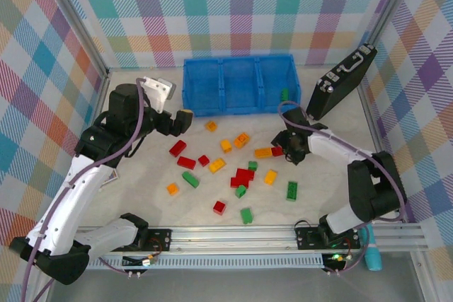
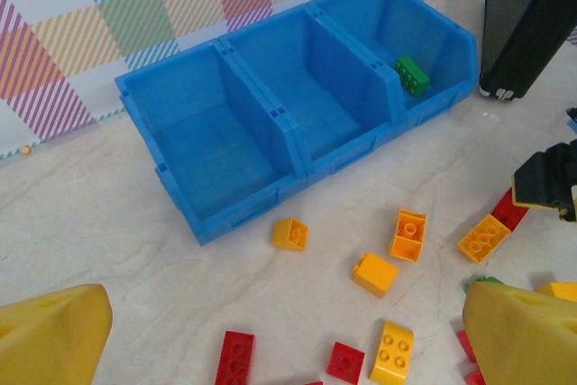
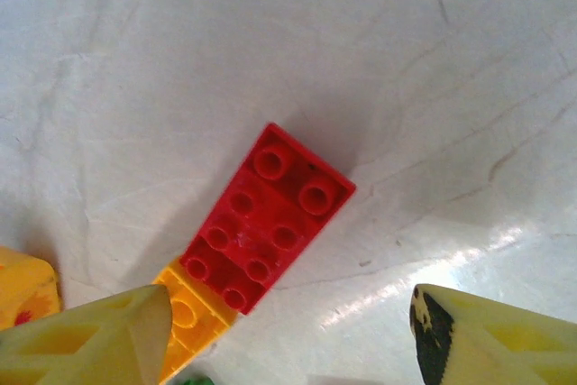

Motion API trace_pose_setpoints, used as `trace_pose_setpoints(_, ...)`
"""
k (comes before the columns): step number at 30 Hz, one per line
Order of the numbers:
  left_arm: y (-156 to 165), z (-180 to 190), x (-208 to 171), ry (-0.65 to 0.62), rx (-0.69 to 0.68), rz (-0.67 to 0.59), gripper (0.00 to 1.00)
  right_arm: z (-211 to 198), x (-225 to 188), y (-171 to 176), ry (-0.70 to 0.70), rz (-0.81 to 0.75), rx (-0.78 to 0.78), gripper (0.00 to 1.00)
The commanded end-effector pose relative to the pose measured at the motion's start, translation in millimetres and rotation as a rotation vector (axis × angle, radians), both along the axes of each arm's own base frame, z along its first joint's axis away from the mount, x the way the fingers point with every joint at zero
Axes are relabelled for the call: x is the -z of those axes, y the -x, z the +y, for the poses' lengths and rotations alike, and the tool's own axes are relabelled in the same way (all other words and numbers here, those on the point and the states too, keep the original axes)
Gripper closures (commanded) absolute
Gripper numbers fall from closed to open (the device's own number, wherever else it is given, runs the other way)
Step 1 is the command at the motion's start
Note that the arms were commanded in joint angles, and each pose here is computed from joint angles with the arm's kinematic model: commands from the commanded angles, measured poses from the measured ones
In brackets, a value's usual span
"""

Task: Sort the legos into containers by color
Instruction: Pick up the lego from the center of the table.

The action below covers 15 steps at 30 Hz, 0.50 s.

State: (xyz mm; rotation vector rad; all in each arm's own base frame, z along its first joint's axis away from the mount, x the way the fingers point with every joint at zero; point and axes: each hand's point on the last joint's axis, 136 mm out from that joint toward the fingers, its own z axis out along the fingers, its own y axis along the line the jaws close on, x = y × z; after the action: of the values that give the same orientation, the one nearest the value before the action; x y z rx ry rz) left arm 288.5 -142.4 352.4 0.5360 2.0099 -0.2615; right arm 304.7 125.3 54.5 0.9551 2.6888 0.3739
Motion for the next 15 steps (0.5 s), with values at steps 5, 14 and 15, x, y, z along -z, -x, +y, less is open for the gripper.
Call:
trace_pose_setpoints(5, -0.3, -4.2, -10.0, -0.02, 0.021, -0.027, 0.0, 8.2, 26.3, -18.8, 0.023, 0.036, -0.009, 0.25)
trace_pose_setpoints(14, -1.2, -1.5, -4.2, -0.055, 0.013, -0.029, 0.0, 17.0, 44.0, -29.0, 0.031, 0.096, -0.044, 0.35)
trace_pose_setpoints(15, -1.8, -1.5, -2.8, -0.058, 0.013, -0.027, 0.0, 15.5, 43.8, -28.9, 0.044, 0.098, -0.053, 0.38)
